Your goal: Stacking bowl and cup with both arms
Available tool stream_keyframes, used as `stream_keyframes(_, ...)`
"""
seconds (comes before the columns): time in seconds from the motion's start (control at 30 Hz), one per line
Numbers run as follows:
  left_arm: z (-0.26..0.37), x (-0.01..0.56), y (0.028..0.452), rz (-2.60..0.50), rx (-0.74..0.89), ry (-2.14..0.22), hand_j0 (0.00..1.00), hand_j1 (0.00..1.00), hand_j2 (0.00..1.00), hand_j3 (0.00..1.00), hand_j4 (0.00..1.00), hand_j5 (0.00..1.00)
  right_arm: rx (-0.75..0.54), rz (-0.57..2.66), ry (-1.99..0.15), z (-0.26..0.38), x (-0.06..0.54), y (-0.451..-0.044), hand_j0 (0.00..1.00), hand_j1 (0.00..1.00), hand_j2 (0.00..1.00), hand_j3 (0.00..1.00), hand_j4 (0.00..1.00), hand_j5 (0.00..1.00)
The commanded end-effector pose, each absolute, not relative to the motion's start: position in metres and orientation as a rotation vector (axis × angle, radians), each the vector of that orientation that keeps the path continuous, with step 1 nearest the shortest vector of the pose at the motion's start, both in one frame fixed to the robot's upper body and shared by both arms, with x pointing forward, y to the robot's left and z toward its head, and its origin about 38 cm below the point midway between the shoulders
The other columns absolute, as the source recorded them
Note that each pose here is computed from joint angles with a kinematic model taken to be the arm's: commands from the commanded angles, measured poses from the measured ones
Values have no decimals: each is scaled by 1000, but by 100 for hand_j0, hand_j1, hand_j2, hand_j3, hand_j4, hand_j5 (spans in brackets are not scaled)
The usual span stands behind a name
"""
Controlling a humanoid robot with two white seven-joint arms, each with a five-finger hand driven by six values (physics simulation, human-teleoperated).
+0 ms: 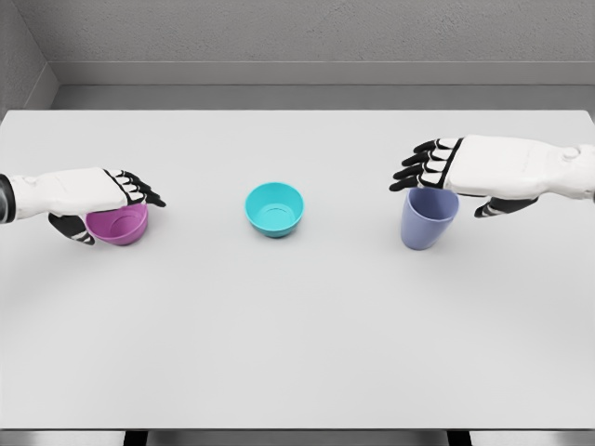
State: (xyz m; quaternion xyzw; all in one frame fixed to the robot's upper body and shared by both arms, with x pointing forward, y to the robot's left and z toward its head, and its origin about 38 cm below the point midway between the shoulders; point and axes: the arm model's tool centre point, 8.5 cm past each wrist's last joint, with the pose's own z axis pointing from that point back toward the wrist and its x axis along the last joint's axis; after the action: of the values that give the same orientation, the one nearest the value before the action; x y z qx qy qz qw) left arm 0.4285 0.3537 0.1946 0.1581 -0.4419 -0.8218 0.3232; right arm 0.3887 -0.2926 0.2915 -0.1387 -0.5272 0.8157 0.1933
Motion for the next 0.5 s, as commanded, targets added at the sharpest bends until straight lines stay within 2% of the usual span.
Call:
stream_keyframes(0.0, 194, 429, 355, -2147, 415, -1160, 100, 100, 100, 100, 100, 100, -389, 2283, -1475, 290, 390, -293, 100, 100, 100, 100, 100, 100)
stream_keyframes(0.47, 189, 430, 352, -2159, 409, -1147, 100, 100, 100, 100, 100, 100, -398, 2327, -1423, 281, 393, -290, 100, 100, 100, 100, 100, 100)
